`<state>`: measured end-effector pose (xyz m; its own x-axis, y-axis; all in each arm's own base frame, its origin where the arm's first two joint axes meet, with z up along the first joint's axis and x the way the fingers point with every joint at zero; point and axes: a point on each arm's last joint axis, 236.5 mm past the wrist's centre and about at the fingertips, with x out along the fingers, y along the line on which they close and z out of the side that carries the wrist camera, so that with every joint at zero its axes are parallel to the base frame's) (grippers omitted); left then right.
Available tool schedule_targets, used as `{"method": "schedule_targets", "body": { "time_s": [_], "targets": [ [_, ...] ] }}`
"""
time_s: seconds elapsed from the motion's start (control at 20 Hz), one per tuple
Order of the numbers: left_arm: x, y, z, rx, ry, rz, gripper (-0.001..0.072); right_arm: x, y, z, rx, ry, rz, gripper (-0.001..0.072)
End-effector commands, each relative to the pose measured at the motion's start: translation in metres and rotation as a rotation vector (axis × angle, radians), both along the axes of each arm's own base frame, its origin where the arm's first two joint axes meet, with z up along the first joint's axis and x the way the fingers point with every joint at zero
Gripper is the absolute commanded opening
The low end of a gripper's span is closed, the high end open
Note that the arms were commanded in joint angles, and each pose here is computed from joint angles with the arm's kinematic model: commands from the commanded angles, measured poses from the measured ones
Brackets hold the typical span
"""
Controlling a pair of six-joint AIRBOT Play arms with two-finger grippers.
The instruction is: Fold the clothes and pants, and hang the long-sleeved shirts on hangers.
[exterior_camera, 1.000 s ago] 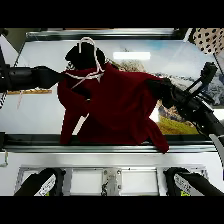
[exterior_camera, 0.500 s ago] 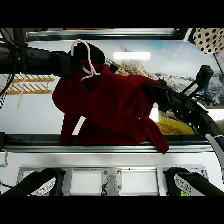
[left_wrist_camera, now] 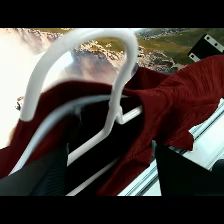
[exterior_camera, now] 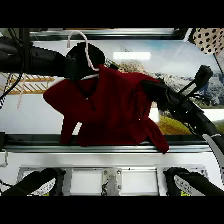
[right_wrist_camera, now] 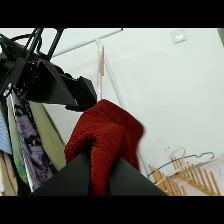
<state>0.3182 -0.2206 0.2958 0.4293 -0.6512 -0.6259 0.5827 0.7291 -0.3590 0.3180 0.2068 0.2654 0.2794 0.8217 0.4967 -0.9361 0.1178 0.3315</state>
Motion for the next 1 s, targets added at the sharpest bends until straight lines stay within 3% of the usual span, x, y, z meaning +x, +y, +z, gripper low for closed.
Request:
{"method": "schedule_targets", "body": {
  "time_s": [0.0, 0.35, 0.6, 0.65, 0.7, 0.75, 0.95],
  "targets": [
    [-0.010, 0.003, 0.013, -0.009, -0.034, 0.002, 0.0545, 0.001, -0.001, 0.002, 0.008, -0.001, -0.005, 0.0017],
    [-0.032, 0.011, 0.053, -0.064, -0.152, 0.023, 0.0545, 0.005, -0.008, 0.010, 0.052, 0.000, -0.027, 0.0017],
    [-0.039, 0.031, 0.097, -0.137, -0.296, 0.105, 0.0541, 0.024, -0.049, 0.039, 0.141, -0.069, -0.189, 0.0017],
    [-0.038, 0.038, 0.100, -0.139, -0.301, 0.128, 0.0343, 0.025, -0.059, 0.046, 0.140, -0.091, -0.218, 0.0016],
    [-0.036, 0.044, 0.101, -0.136, -0.308, 0.147, 0.0052, 0.027, -0.073, 0.054, 0.136, -0.116, -0.263, 0.0017],
    [-0.034, 0.049, 0.101, -0.133, -0.310, 0.163, 0.0018, 0.030, -0.087, 0.063, 0.127, -0.134, -0.319, 0.0017],
    [-0.023, 0.051, 0.086, -0.129, -0.278, 0.185, 0.0018, 0.029, -0.162, 0.102, 0.046, -0.227, -0.619, 0.0016]
  ]
}}
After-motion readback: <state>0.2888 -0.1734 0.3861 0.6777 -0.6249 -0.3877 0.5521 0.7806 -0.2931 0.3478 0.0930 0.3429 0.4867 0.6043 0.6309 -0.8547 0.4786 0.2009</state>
